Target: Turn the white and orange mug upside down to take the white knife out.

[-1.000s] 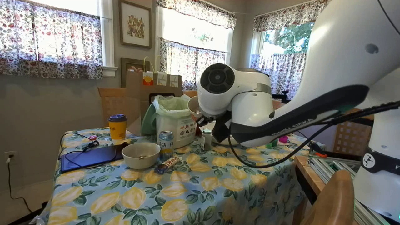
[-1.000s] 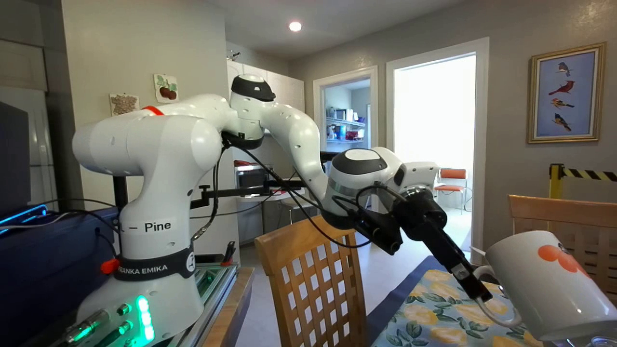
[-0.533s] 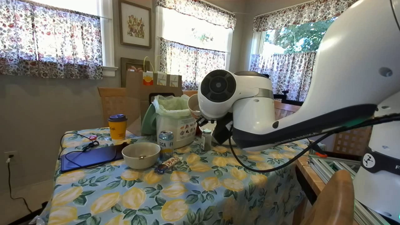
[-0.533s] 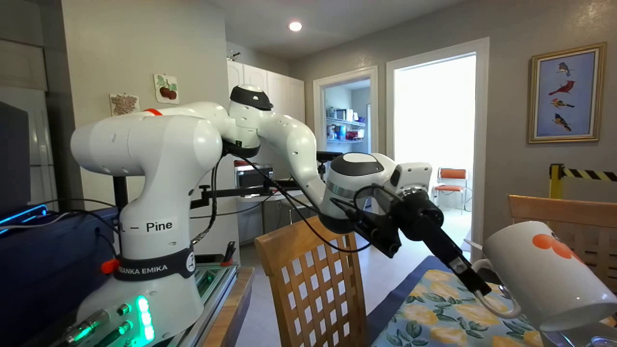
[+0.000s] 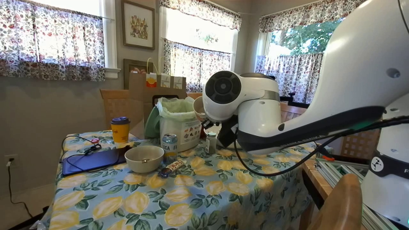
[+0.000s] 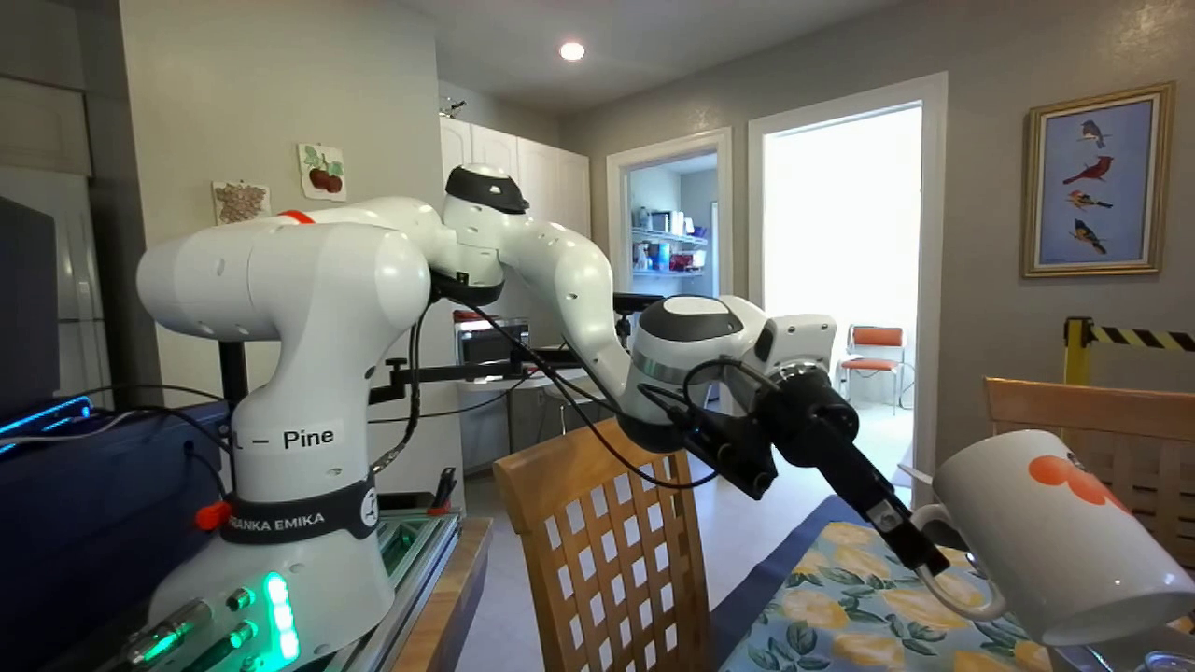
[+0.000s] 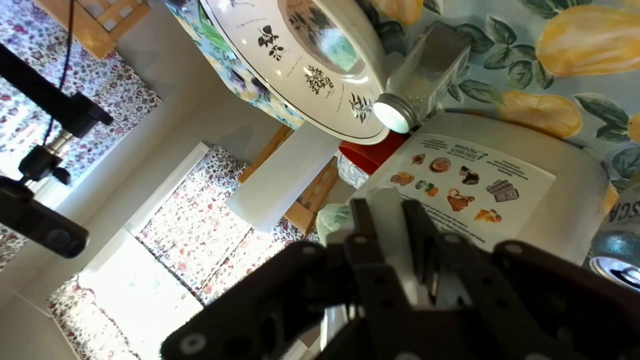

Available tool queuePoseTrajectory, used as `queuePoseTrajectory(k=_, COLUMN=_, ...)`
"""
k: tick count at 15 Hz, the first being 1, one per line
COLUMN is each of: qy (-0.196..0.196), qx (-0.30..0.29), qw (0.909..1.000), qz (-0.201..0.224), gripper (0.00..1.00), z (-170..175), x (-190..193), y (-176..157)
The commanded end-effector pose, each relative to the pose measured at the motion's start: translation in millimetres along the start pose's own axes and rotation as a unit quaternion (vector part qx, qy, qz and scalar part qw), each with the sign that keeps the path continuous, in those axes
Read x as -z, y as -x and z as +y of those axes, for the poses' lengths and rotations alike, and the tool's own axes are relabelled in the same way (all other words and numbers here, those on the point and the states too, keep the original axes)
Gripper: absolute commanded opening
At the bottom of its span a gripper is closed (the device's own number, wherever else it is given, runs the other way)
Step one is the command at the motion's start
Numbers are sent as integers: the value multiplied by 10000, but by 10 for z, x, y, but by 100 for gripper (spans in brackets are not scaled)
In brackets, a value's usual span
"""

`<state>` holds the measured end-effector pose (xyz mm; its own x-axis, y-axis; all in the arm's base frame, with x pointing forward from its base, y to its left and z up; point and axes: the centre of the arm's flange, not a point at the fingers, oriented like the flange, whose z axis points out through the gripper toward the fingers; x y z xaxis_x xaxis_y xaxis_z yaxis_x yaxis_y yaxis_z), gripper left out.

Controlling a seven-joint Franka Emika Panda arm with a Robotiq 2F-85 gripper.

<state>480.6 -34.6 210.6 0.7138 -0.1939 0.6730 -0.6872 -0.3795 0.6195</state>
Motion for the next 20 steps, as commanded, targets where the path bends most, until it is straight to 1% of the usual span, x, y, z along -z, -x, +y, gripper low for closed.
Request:
queuePoseTrajectory(k=1, qy=-23, qx=-138, qw=9999, qz=-43, gripper=5, z=105, x=11, y=-19)
queuePoseTrajectory(k=8, qy=-3, qx=-227, qw=9997, qz=-47, gripper=5, z=110, x=13, y=-13)
queuePoseTrajectory(k=9, qy=-8, qx=-68, qw=10000, qz=-31, gripper=5, z=6, x=-2, y=-3)
queuePoseTrajectory(k=10, qy=-6, qx=-62, qw=10000, qz=-35, gripper=21, z=2, x=-3, y=3)
queuePoseTrajectory(k=16, qy=-15, qx=-20, qw=10000, qz=-43, gripper=21, z=-25, x=-1, y=36)
queuePoseTrajectory(k=17, qy=91, qx=41, qw=9999, qz=37, gripper=5, z=-37, x=6, y=41)
queuePoseTrajectory(k=18, qy=458, qx=195, qw=9986, qz=167, gripper=5, z=-47, x=6, y=53)
queuePoseTrajectory(k=19, qy=718, qx=274, qw=9968, qz=229, gripper=5, z=-46, x=1, y=70)
queuePoseTrajectory(k=20, qy=897, qx=327, qw=9952, qz=208, gripper=5, z=-39, x=-1, y=85)
